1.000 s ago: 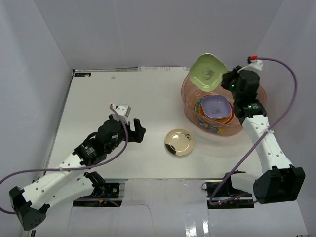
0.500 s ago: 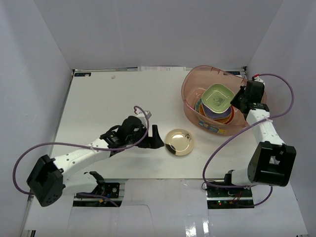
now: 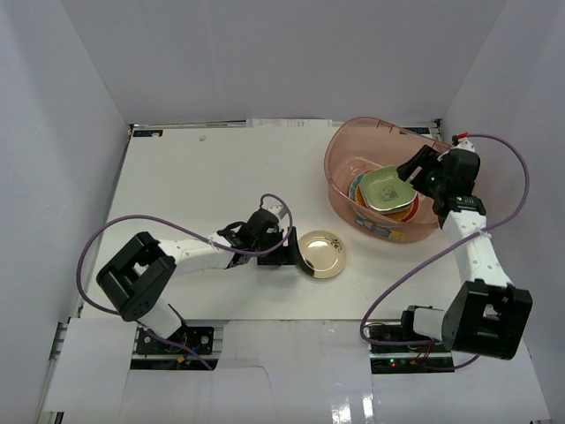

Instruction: Place the plates into the plastic bin on the countertop

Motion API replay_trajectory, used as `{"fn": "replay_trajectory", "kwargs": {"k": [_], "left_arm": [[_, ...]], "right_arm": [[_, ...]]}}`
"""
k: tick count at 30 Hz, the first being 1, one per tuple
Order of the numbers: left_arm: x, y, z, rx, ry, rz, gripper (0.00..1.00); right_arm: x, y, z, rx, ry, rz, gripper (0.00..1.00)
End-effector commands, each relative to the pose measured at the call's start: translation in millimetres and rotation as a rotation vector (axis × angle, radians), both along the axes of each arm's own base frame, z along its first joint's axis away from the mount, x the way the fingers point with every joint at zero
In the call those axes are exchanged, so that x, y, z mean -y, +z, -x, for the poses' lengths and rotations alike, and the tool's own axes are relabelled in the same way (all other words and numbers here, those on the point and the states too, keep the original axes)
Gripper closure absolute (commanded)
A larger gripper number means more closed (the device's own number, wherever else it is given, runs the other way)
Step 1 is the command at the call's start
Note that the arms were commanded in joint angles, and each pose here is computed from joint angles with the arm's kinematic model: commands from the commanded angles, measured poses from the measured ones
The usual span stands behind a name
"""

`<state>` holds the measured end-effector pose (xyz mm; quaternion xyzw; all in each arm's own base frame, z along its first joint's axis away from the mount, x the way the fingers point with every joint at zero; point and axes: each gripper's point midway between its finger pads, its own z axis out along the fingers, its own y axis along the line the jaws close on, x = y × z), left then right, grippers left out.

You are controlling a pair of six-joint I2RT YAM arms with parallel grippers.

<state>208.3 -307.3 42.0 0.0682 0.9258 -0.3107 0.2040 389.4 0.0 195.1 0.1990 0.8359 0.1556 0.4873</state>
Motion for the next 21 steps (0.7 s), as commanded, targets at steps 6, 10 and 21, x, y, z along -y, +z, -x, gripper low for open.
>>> {"fn": "replay_trajectory", "kwargs": {"k": [6,10,21], "left_arm": [[26,-12,-39,0.079,0.062,0.009,0.24],[27,-23,-44,0.080,0.078,-0.009,0.50],[-14,4,-34,0.181,0.132,-0.042,1.00]], "right_arm": [[-132,63,48,0.279,0.379,-0.062,0.25],[-165,47,78,0.264,0.504,-0.095,0.27],[-207,-17,153,0.096,0.862,-0.058,0.12]]}}
